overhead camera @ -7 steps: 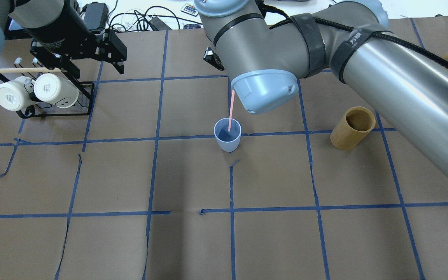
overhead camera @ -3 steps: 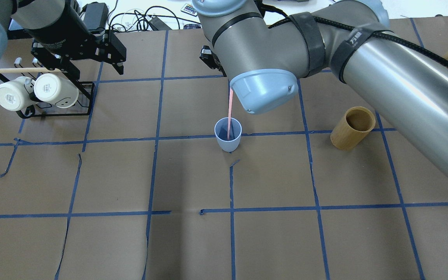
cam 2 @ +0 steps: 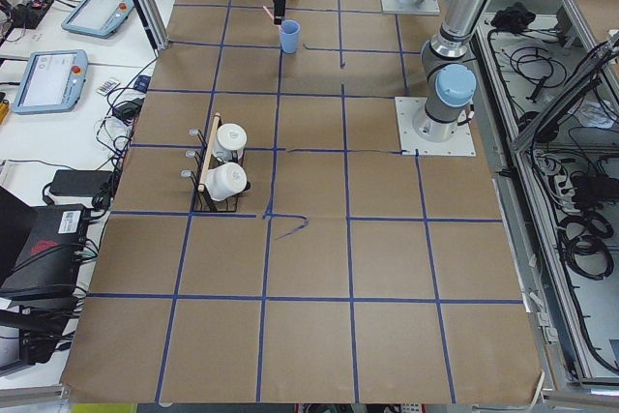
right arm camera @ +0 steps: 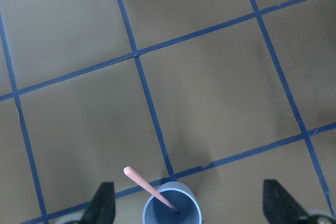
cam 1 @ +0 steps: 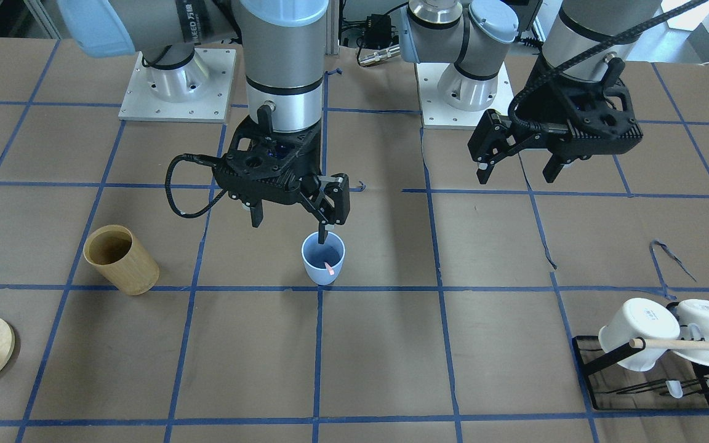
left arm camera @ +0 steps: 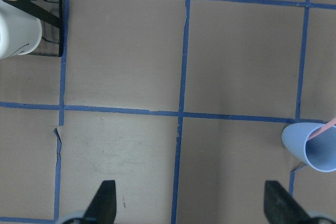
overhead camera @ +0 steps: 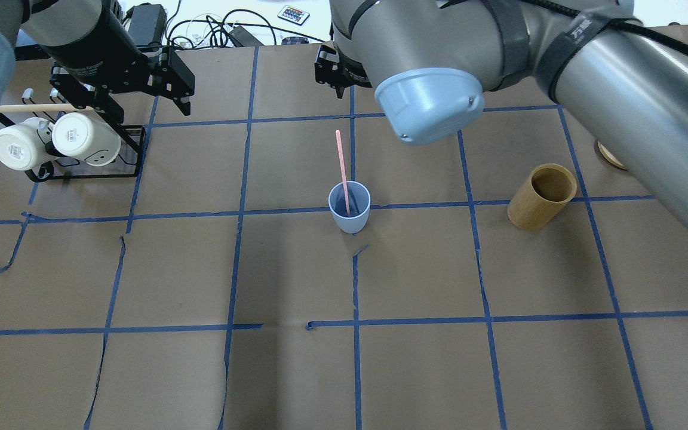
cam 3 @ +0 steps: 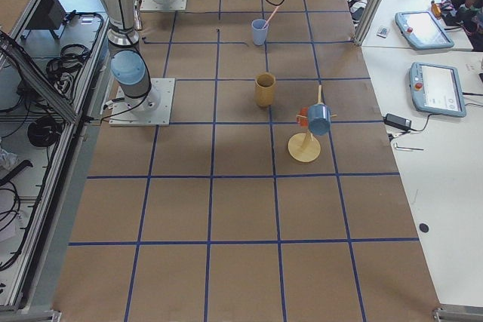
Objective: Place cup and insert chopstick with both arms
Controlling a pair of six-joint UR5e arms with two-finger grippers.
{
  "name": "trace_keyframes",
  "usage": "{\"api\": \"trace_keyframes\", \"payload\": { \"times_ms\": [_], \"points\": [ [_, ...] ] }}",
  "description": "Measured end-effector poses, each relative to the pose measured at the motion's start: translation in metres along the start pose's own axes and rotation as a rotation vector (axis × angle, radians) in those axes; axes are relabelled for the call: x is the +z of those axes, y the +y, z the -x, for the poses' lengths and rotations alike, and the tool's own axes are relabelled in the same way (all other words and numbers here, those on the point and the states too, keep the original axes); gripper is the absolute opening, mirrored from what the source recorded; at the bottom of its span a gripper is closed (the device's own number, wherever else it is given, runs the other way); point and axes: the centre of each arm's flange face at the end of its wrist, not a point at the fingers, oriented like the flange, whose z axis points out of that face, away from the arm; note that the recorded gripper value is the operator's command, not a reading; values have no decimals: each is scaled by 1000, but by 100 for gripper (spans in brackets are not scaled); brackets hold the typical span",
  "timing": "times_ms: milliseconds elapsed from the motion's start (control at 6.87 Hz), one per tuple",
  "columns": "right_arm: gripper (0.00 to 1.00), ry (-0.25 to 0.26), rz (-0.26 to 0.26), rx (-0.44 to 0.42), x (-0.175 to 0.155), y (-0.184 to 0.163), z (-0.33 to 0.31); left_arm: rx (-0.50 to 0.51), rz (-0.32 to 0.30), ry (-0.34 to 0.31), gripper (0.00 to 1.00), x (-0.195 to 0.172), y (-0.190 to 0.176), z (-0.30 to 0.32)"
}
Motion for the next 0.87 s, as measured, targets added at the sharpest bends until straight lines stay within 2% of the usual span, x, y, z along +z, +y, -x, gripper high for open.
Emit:
{"api": "trace_keyframes", "payload": {
  "times_ms": [291,583,728,874],
  "points": [
    [100,15,143,-61,-9,-28,-54,2,1,-1,100,1,0,-1],
    [100,65,322,-206,-5,-24,-92,3,-2,-2,100,-1,1,-2],
    [100,82,388,-247,-10,-19,-109,4,-3,-2,100,-2,1,-2],
    [100,86,429,-259,-21,-21,-135,5,-6,-2,100,-3,3,-3]
  ]
}}
